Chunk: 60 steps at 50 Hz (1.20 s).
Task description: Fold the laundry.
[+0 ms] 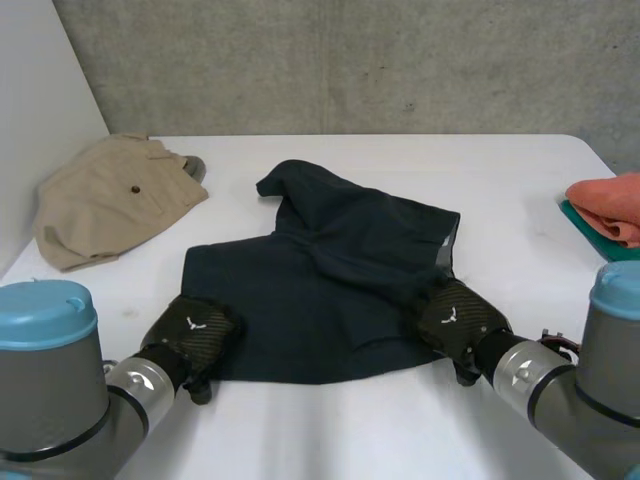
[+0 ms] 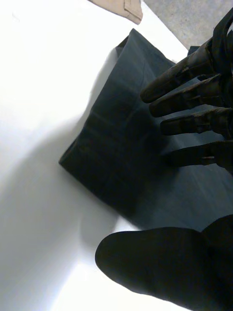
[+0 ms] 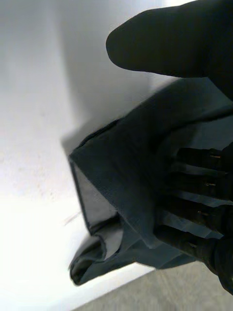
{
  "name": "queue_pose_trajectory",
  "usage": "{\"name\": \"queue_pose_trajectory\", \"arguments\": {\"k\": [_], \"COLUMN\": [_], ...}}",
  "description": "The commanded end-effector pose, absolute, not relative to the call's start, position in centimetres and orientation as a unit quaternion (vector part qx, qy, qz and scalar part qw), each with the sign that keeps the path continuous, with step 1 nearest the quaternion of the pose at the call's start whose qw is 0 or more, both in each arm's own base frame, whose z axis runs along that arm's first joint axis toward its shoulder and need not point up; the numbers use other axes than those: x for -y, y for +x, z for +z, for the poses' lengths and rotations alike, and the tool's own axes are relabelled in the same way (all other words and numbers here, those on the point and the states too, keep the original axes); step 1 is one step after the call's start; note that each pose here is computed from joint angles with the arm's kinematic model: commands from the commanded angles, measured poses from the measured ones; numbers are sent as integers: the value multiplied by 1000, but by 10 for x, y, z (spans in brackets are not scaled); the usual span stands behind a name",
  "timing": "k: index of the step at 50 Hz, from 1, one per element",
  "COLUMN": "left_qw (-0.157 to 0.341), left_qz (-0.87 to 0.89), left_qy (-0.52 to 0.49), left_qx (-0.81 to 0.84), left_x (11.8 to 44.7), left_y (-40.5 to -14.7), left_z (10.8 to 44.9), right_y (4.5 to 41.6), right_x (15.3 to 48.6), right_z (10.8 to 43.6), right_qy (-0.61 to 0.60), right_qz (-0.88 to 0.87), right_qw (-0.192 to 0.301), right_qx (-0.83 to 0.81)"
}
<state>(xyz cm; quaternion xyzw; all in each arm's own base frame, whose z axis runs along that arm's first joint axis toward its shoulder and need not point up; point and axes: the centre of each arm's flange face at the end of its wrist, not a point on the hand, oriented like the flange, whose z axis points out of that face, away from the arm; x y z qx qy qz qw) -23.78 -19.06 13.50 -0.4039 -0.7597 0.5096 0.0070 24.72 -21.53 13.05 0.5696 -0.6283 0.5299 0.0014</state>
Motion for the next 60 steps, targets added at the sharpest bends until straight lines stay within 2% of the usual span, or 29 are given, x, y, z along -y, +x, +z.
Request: {"name": "queue_pose_trajectory", "arguments": {"k": [1,10,16,20,24,28,29,33,35,38,41,45,48,60], "left_qw": [0,-8,-32,-53,-60,-56,-51,-22,2,49,71,76,86,130], "left_qz": [526,532,539,555,589,641,664,706,706,651,579,522,501,476], "left_qy": [-415,-419,-425,-419,-401,-377,-365,-336,-326,-329,-332,-319,-303,-284], "left_qx": [743,736,726,716,699,666,651,623,629,682,741,788,806,822], "left_x": [194,194,204,213,217,215,213,206,201,199,199,199,195,167], "left_y": [-244,-251,-254,-254,-256,-256,-256,-254,-253,-259,-260,-256,-255,-268], "left_z": [137,135,132,142,167,215,237,285,292,263,221,184,172,165], "right_y": [250,257,257,254,251,247,244,237,236,237,240,246,254,272], "right_x": [233,240,248,253,250,249,249,244,242,240,243,239,232,203], "right_z": [115,117,125,136,158,201,224,275,286,273,255,253,256,291], "right_qy": [552,532,504,484,467,455,446,417,407,402,398,394,391,359], "right_qz": [561,593,603,603,593,590,595,606,602,556,524,529,535,571], "right_qw": [38,44,46,40,21,15,13,-5,-20,-54,-68,-73,-79,-104], "right_qx": [615,602,617,633,655,666,668,677,686,725,750,748,745,731]}}
